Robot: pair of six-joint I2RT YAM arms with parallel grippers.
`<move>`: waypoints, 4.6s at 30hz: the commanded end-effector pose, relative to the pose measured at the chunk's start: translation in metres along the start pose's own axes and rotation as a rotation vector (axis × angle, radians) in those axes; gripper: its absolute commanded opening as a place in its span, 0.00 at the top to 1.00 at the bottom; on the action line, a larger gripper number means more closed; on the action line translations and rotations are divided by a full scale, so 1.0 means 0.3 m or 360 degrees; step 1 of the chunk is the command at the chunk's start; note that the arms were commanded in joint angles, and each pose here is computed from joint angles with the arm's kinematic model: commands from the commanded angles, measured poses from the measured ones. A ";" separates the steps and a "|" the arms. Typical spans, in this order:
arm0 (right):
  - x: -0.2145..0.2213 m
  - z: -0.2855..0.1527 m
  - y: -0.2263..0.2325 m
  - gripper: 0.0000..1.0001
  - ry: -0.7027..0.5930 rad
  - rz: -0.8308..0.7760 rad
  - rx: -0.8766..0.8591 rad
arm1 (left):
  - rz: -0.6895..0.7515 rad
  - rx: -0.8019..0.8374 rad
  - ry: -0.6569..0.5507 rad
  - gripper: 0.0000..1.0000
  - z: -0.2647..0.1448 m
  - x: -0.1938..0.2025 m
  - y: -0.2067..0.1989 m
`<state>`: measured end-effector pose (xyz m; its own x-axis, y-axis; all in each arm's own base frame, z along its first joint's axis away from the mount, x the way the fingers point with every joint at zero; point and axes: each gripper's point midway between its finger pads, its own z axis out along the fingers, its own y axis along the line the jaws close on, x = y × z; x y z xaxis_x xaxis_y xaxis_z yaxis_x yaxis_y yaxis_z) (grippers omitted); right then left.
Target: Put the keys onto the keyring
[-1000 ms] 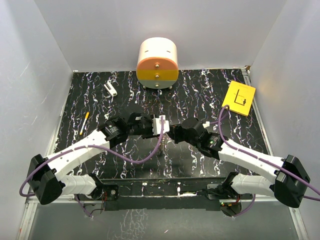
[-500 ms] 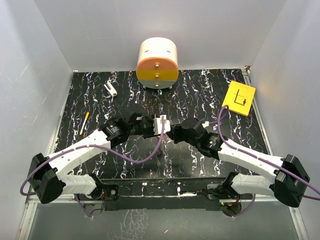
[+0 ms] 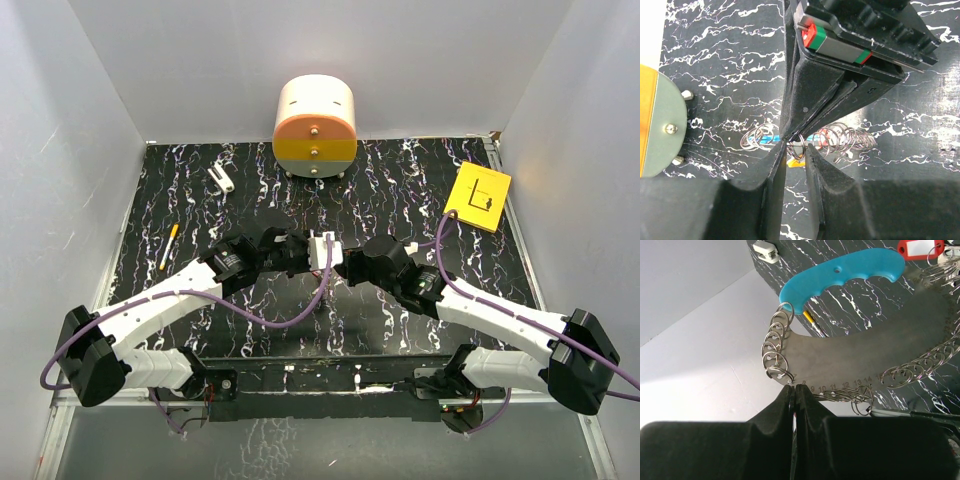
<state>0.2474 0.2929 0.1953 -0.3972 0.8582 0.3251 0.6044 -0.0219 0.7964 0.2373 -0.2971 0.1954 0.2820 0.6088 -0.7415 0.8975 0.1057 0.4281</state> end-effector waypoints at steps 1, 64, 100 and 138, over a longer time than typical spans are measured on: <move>0.070 -0.049 0.203 0.92 0.0169 0.0672 -0.0190 | 0.0012 -0.0018 0.0001 0.80 -0.002 -0.001 0.006; -0.339 -0.557 0.216 0.46 -0.0915 -0.1605 -0.0986 | 0.0118 0.0675 -0.0026 1.00 -0.192 -0.181 -0.129; 0.179 -0.424 0.030 0.76 0.0428 -0.2878 -0.1400 | -0.0099 0.0971 -0.0090 1.00 -0.176 -0.234 -0.208; 0.162 -0.376 0.020 0.75 0.0408 -0.2949 -0.1308 | -0.0185 0.1031 -0.0178 1.00 -0.188 -0.309 -0.202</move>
<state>0.1478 0.2753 0.2457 -0.2497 -0.0066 -0.9683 -0.9010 0.3679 0.2298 0.1470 -0.3102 0.2376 0.1609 0.6124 -0.7740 0.9492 -0.3108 -0.0486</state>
